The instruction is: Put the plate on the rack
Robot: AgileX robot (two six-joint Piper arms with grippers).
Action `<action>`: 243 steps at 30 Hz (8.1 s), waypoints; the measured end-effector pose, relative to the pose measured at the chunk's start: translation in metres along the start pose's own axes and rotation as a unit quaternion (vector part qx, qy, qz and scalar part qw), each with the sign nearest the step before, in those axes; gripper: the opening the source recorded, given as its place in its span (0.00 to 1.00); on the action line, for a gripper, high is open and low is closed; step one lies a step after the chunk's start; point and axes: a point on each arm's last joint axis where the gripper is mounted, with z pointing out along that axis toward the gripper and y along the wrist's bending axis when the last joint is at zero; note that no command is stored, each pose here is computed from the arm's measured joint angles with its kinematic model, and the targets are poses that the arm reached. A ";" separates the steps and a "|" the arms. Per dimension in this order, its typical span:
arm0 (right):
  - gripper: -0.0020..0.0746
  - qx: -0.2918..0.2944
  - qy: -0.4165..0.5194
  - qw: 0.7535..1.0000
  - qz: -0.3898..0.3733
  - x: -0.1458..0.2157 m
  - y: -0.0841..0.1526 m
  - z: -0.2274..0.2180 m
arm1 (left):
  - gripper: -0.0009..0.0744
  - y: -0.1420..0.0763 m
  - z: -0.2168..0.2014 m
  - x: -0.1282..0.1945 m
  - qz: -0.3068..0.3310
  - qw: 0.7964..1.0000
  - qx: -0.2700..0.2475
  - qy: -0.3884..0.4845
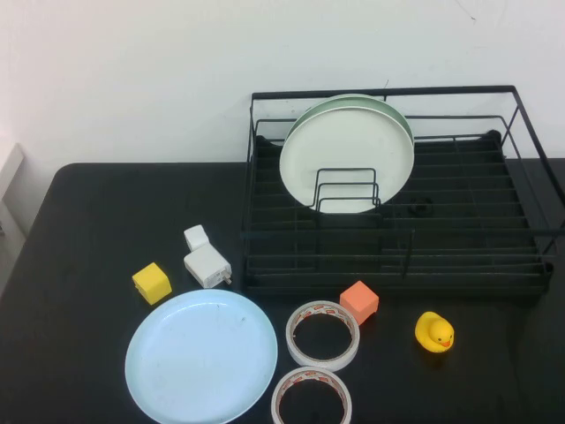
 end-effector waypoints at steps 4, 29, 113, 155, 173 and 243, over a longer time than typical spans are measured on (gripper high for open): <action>0.02 0.000 0.000 1.000 0.000 0.000 0.000 0.000 | 0.01 0.000 0.000 0.000 0.000 1.000 0.000 0.000; 0.02 0.002 -0.001 1.000 -0.006 0.000 0.000 0.000 | 0.01 0.002 0.000 -0.003 0.040 0.999 -0.013 -0.016; 0.02 -0.154 0.023 0.928 0.339 -0.004 0.028 -0.003 | 0.66 -0.034 0.203 -0.079 -0.051 0.856 -0.023 0.513; 0.02 -0.153 0.020 0.936 0.318 -0.003 0.027 -0.003 | 0.11 -0.016 0.275 0.000 -0.051 0.860 -0.060 0.505; 0.02 -0.152 0.016 0.936 0.317 -0.004 0.027 -0.003 | 0.02 0.009 0.256 -0.005 -0.131 0.863 0.056 0.485; 0.71 -0.610 0.124 0.766 -0.164 -0.204 0.122 0.075 | 0.02 -0.178 0.091 -0.177 0.254 0.920 0.294 -0.046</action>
